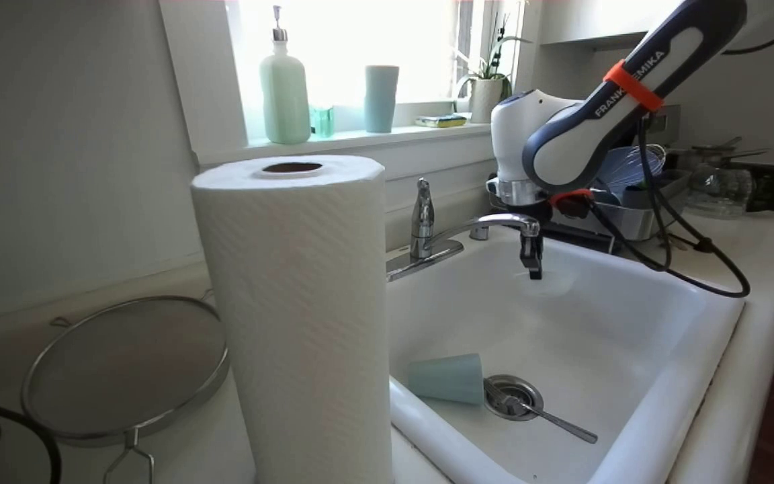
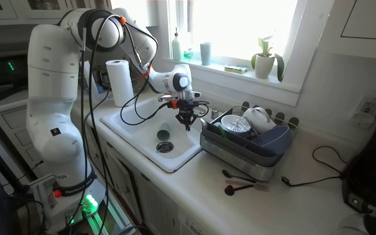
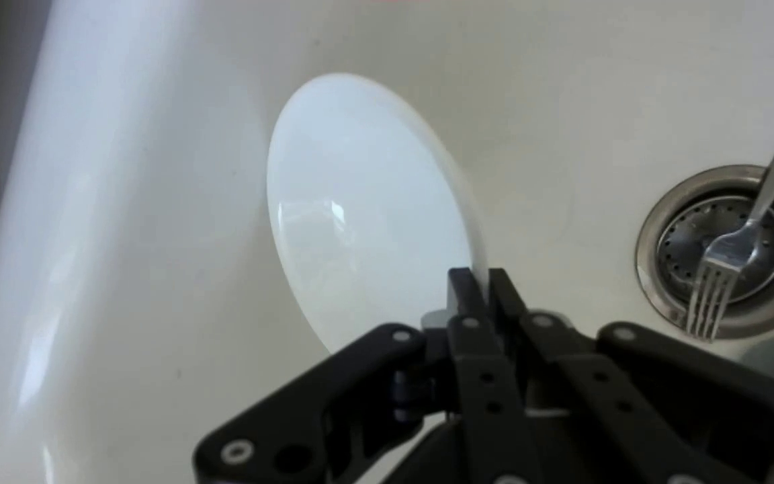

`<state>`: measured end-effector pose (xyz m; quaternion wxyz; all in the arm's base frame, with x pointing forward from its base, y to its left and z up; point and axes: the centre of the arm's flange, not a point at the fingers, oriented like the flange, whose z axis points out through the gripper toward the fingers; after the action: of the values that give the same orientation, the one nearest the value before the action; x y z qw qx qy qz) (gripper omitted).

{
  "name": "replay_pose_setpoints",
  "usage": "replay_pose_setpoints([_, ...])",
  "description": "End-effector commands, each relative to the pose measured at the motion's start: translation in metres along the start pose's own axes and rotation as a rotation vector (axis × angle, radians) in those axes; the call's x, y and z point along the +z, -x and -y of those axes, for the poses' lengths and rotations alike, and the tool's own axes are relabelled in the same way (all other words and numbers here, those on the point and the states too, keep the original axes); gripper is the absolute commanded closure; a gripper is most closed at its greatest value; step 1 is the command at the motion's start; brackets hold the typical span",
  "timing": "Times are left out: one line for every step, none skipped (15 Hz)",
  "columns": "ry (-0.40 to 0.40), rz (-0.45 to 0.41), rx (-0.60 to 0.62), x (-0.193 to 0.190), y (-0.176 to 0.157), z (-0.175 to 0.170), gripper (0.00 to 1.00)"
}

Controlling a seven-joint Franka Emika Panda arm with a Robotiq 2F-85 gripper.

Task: Remove a white plate from the dishes drying rack and place it in the sink

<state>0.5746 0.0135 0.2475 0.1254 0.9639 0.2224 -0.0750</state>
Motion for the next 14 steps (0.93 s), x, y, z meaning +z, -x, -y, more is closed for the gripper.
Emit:
replay_pose_setpoints([0.023, 0.013, -0.023, 0.025, -0.012, 0.012, 0.98])
replay_pose_setpoints([0.026, 0.009, -0.031, 0.032, -0.014, 0.014, 0.98])
replay_pose_setpoints([0.027, 0.009, -0.034, 0.038, -0.016, 0.016, 0.98])
replay_pose_setpoints([0.035, 0.002, -0.034, 0.042, -0.018, 0.014, 0.98])
replay_pose_setpoints([0.044, -0.009, -0.034, 0.046, -0.019, 0.013, 0.98])
replay_pose_setpoints([0.043, -0.025, -0.044, 0.050, -0.021, 0.013, 0.98])
replay_pose_setpoints([0.042, -0.044, -0.056, 0.052, -0.024, 0.013, 0.98])
replay_pose_setpoints([0.038, -0.058, -0.063, 0.051, -0.026, 0.013, 0.98])
replay_pose_setpoints([0.037, -0.073, -0.072, 0.051, -0.028, 0.013, 0.98])
replay_pose_setpoints([0.034, -0.082, -0.077, 0.051, -0.029, 0.013, 0.98])
replay_pose_setpoints([0.024, -0.089, -0.088, 0.052, -0.030, 0.014, 0.98])
replay_pose_setpoints([0.016, -0.087, -0.103, 0.053, -0.031, 0.014, 0.98])
replay_pose_setpoints([0.013, -0.083, -0.117, 0.054, -0.032, 0.014, 0.98])
replay_pose_setpoints([0.015, -0.084, -0.125, 0.056, -0.033, 0.013, 0.98])
